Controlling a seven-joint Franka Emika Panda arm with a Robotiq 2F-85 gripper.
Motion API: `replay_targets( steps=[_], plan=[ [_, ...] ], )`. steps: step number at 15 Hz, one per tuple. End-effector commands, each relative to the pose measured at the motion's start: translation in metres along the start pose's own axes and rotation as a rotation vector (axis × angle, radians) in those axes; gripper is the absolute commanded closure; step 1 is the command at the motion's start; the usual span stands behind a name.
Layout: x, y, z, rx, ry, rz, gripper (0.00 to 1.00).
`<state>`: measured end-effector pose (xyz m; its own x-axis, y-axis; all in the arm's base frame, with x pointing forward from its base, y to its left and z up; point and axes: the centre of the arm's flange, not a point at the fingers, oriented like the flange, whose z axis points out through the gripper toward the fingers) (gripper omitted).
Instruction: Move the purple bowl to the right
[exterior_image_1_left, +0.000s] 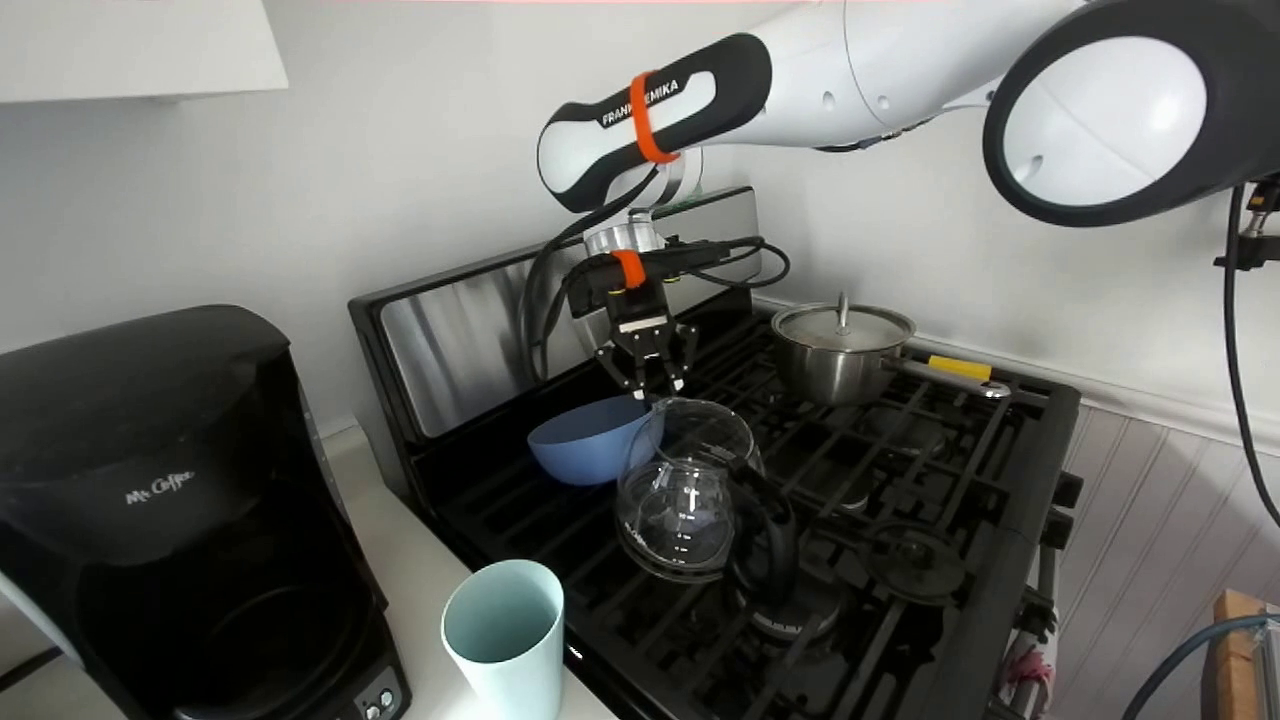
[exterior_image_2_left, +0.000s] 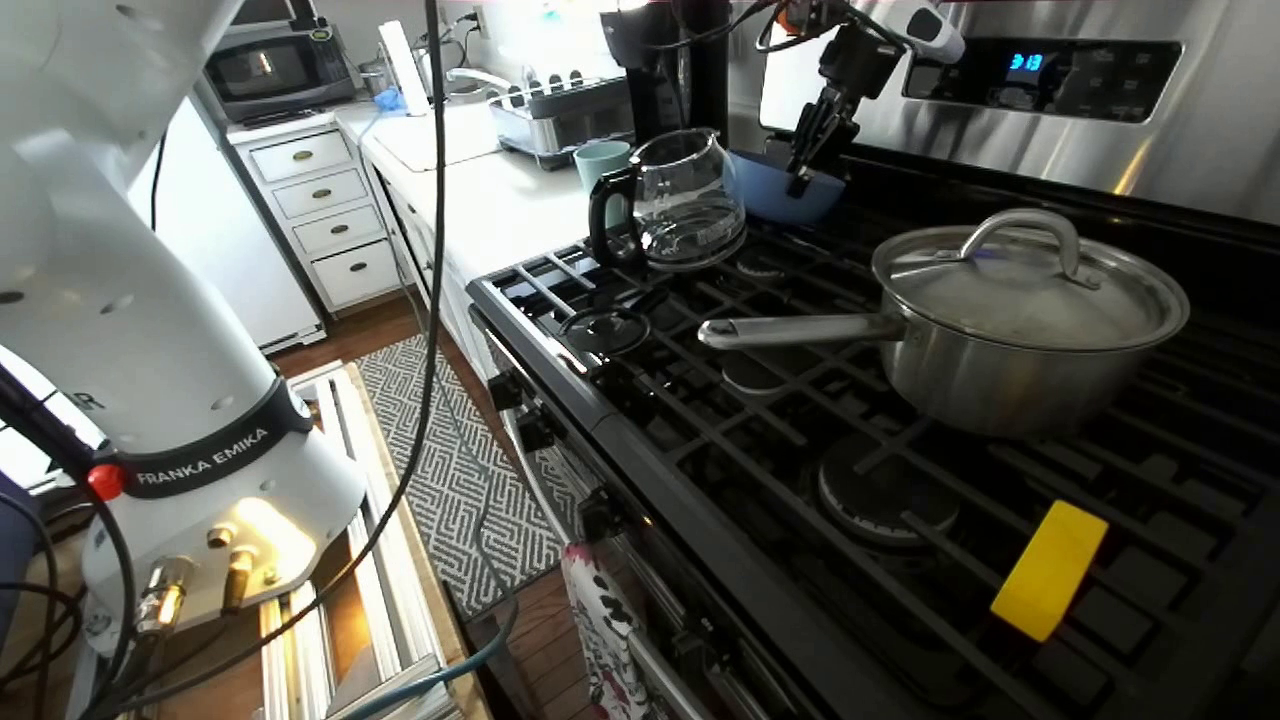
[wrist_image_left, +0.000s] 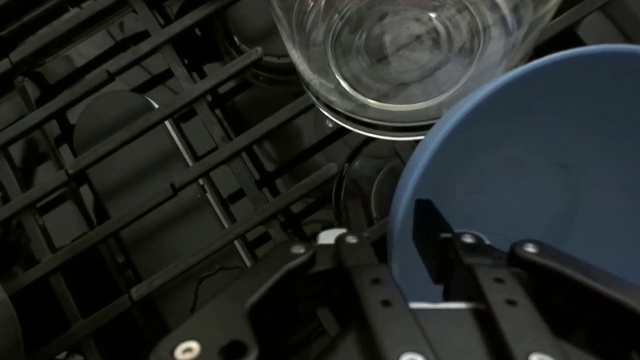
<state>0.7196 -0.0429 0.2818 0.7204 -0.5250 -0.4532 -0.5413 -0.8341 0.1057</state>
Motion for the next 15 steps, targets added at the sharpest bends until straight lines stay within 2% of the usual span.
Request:
replay_targets(
  steps=[1, 2, 3, 4, 5, 9, 15],
  plan=[
    [0.0011, 0.0021, 0.0094, 0.005, -0.029, -0.024, 0.37],
    [0.0028, 0.0021, 0.0115, 0.009, -0.027, -0.025, 0.29],
    [0.0037, 0.0022, 0.0129, 0.012, -0.025, -0.025, 0.73],
    [0.0043, 0.0022, 0.0137, 0.011, -0.022, -0.027, 0.69],
    [0.0045, 0.0022, 0.0140, 0.012, -0.021, -0.028, 0.71],
    [0.0048, 0.0028, 0.0140, 0.015, -0.017, -0.029, 0.98],
    [0.0048, 0.0041, 0.0069, 0.032, 0.008, -0.029, 0.99]
  ],
)
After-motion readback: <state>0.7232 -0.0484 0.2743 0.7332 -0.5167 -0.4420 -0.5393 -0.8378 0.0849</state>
